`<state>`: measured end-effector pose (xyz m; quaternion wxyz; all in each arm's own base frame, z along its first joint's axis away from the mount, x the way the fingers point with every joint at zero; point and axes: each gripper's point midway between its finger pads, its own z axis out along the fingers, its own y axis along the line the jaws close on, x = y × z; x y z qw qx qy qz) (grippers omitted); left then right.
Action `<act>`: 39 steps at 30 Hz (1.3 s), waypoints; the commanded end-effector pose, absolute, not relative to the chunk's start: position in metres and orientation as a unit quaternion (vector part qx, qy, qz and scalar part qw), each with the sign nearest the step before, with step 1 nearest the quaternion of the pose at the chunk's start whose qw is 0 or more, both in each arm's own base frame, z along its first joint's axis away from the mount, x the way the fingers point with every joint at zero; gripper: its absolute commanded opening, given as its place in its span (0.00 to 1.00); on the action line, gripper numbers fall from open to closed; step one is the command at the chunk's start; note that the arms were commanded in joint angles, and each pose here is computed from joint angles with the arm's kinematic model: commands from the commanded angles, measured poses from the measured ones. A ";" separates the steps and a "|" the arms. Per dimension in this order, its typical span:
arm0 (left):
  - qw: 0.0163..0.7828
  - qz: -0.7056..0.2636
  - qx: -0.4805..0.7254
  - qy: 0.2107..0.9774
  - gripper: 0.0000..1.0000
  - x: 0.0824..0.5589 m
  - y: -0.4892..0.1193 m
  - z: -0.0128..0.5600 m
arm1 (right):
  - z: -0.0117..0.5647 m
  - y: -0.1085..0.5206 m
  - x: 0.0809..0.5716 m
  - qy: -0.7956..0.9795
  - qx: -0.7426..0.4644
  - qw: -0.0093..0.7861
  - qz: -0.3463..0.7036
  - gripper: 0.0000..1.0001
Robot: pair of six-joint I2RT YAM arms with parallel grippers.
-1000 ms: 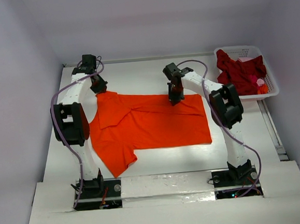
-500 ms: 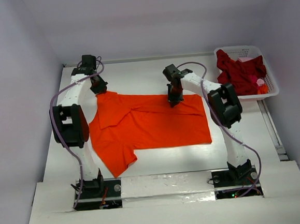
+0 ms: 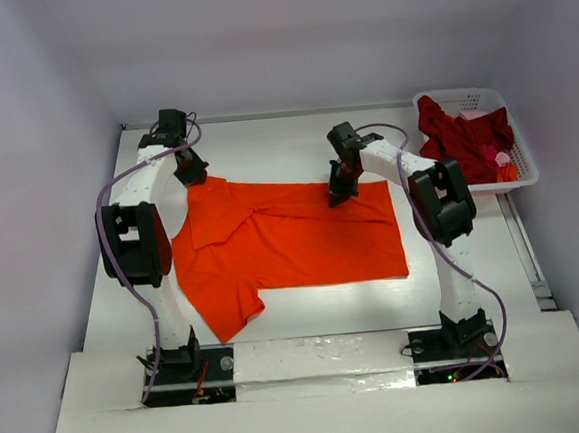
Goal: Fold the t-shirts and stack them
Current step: Fold the flattened tshirt in 1/3 of the way
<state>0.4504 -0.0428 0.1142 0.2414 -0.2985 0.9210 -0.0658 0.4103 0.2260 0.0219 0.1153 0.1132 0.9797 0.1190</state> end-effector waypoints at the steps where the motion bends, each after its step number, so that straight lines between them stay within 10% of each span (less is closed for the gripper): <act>1: 0.267 -0.076 -0.291 0.916 0.00 0.447 -0.043 0.138 | -0.018 0.198 0.396 0.987 0.121 0.092 0.056 0.00; 39: 0.268 -0.078 -0.288 0.916 0.00 0.442 -0.047 0.139 | 0.026 0.109 0.462 0.974 0.174 0.141 0.031 0.00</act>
